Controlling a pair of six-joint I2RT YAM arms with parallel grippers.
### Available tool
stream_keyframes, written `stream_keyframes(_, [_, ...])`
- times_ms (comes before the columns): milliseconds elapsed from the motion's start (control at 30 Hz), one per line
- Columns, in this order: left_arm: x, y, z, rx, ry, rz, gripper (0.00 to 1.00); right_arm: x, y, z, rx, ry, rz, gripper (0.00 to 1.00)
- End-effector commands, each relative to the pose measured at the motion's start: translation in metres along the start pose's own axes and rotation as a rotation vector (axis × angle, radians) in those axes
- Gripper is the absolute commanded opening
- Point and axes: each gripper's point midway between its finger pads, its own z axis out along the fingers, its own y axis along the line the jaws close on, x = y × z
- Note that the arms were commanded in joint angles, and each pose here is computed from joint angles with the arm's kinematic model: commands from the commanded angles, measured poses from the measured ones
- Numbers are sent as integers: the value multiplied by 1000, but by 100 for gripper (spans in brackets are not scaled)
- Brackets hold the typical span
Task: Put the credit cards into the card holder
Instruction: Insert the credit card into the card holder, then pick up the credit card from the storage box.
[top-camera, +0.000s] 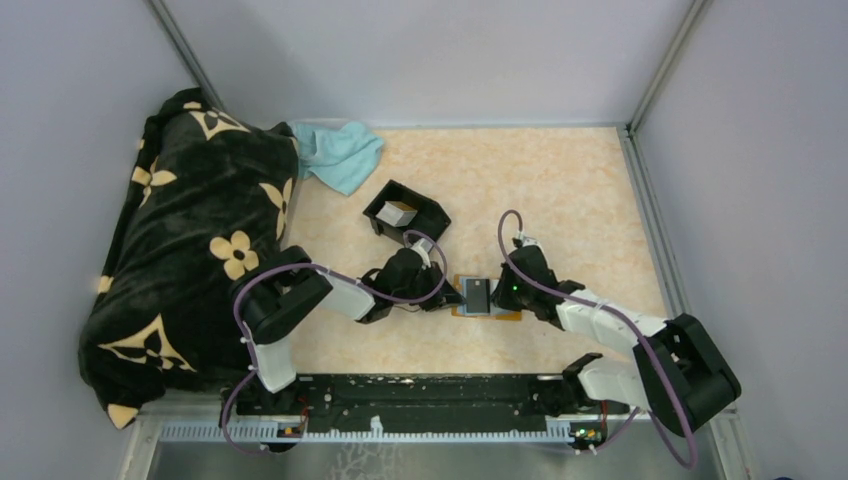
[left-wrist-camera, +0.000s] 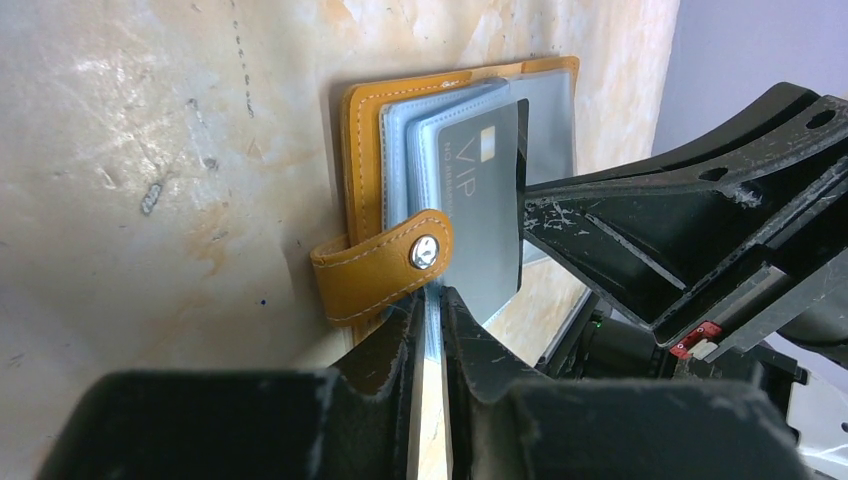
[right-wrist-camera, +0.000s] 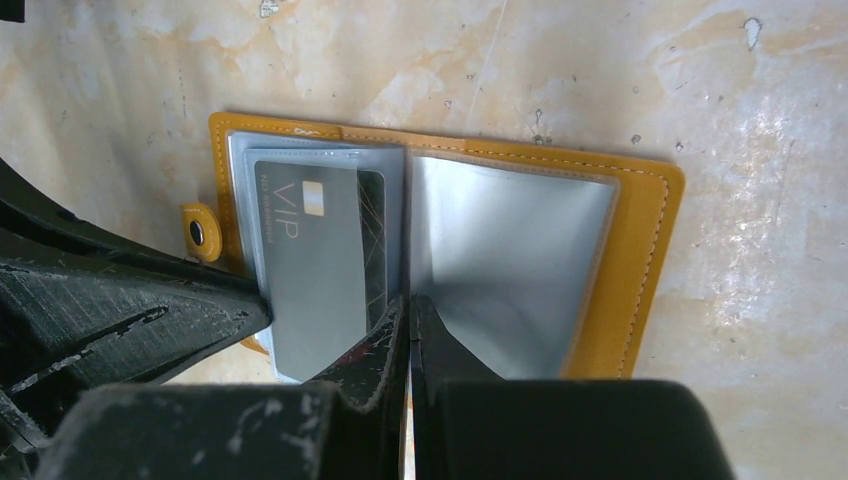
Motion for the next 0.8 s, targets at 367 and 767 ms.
stream_keyframes(367, [-29, -22, -34, -50, -157, 82, 30, -44, 4, -27, 132, -123, -51, 12])
stream_keyframes(767, [-93, -35, -105, -193, -475, 184, 42, -146, 86, -46, -15, -305, -284, 29])
